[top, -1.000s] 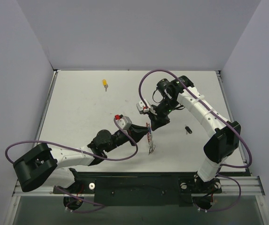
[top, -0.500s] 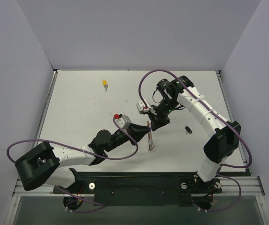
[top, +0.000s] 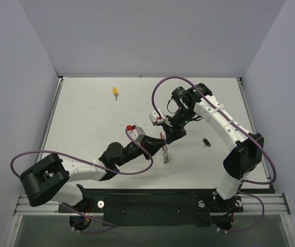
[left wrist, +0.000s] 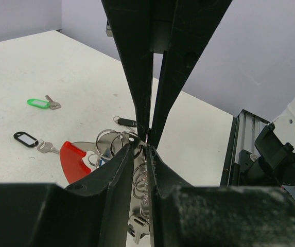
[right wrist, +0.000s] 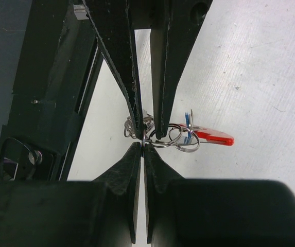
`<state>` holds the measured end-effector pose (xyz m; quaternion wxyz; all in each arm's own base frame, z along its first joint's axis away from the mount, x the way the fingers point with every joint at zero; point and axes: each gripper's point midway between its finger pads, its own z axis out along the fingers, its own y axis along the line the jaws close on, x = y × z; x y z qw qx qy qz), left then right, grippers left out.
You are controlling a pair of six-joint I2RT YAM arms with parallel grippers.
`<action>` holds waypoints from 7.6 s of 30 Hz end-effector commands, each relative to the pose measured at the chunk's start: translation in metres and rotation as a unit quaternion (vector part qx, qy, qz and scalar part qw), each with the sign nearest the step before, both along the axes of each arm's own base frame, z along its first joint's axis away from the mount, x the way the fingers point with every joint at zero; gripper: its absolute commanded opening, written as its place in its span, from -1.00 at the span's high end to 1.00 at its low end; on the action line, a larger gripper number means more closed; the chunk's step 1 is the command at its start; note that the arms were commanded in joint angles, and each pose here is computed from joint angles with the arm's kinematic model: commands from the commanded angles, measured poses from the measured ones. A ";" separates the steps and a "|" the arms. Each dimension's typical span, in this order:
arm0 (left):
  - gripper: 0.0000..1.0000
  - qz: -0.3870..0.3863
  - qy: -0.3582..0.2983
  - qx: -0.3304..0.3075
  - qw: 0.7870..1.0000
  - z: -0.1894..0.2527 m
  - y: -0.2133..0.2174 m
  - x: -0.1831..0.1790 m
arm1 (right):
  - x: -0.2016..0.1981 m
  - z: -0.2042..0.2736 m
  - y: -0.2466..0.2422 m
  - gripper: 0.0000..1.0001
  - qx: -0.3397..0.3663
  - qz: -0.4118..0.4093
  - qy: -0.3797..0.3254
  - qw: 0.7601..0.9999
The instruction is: Put the keys on the keyring
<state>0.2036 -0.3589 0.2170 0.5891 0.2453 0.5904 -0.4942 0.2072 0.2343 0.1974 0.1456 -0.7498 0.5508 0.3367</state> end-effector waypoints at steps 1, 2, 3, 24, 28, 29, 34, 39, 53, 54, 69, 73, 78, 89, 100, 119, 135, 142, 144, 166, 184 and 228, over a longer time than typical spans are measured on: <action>0.49 -0.008 -0.030 -0.047 0.998 0.033 -0.004 0.001 | -0.043 0.009 -0.016 1.00 -0.034 0.005 0.091 0.995; 0.50 -0.007 -0.030 -0.048 0.998 0.034 -0.004 0.001 | -0.044 0.009 -0.016 1.00 -0.035 0.006 0.093 0.995; 0.49 -0.008 -0.031 -0.049 0.998 0.035 -0.004 0.001 | -0.043 0.009 -0.016 1.00 -0.035 0.004 0.093 0.995; 1.00 -0.009 -0.042 -0.043 0.998 0.036 -0.003 0.000 | -0.044 0.009 -0.017 1.00 -0.037 0.006 0.092 0.995; 1.00 -0.006 -0.040 -0.030 0.999 0.031 -0.003 0.001 | -0.043 0.009 -0.017 1.00 -0.037 0.005 0.092 0.995; 1.00 -0.005 -0.038 -0.026 0.999 0.029 -0.003 0.001 | -0.043 0.009 -0.017 1.00 -0.037 0.005 0.092 0.995; 1.00 0.008 -0.037 -0.025 0.999 0.027 0.003 0.003 | -0.042 0.011 -0.017 0.88 -0.038 -0.003 0.100 0.994; 1.00 0.010 -0.043 -0.035 0.998 0.030 0.010 0.000 | -0.042 0.016 -0.021 0.62 -0.027 -0.012 0.106 0.994; 1.00 0.003 -0.048 -0.057 0.997 0.037 0.022 -0.006 | -0.042 0.016 -0.023 0.23 -0.017 -0.018 0.118 0.993; 1.00 0.002 -0.049 -0.062 0.997 0.039 0.023 -0.006 | -0.043 0.016 -0.022 0.23 -0.015 -0.018 0.118 0.993; 1.00 -0.023 -0.051 -0.085 0.995 0.044 0.019 -0.013 | -0.055 0.017 -0.010 0.33 0.022 0.007 0.147 0.989; 1.00 -0.024 -0.051 -0.087 0.995 0.044 0.018 -0.013 | -0.056 0.019 -0.009 0.33 0.027 0.006 0.150 0.988; 1.00 -0.023 -0.049 -0.089 0.995 0.044 0.017 -0.012 | -0.057 0.019 -0.008 0.35 0.029 0.007 0.150 0.988; 1.00 -0.010 -0.044 -0.085 0.995 0.043 0.017 -0.005 | -0.058 0.019 -0.004 0.58 0.027 0.008 0.155 0.988; 1.00 0.000 -0.040 -0.083 0.996 0.042 0.016 -0.001 | -0.050 0.016 0.001 0.69 0.021 -0.017 0.157 0.987; 1.00 0.008 -0.032 -0.080 0.996 0.038 0.015 -0.001 | -0.039 0.011 0.000 1.00 -0.006 -0.051 0.147 0.988; 0.56 0.003 -0.016 -0.070 0.997 0.032 0.018 -0.002 | -0.038 0.010 -0.002 1.00 -0.013 -0.051 0.143 0.988; 0.54 -0.003 -0.014 -0.063 0.998 0.029 0.016 -0.002 | -0.039 0.011 -0.002 1.00 -0.011 -0.050 0.143 0.988; 0.53 -0.007 -0.013 -0.062 0.998 0.029 0.014 -0.003 | -0.039 0.011 -0.002 1.00 -0.012 -0.049 0.143 0.989; 0.53 -0.028 -0.005 -0.041 0.999 0.018 0.003 -0.005 | -0.040 0.011 -0.002 1.00 -0.012 -0.048 0.141 0.989; 1.00 -0.013 -0.011 -0.047 0.999 0.022 0.011 -0.004 | -0.038 0.010 -0.002 0.71 -0.018 -0.053 0.144 0.988; 1.00 -0.206 -0.224 -0.067 0.950 0.070 0.045 -0.086 | -0.014 0.001 -0.080 0.00 -0.012 -0.116 0.076 0.990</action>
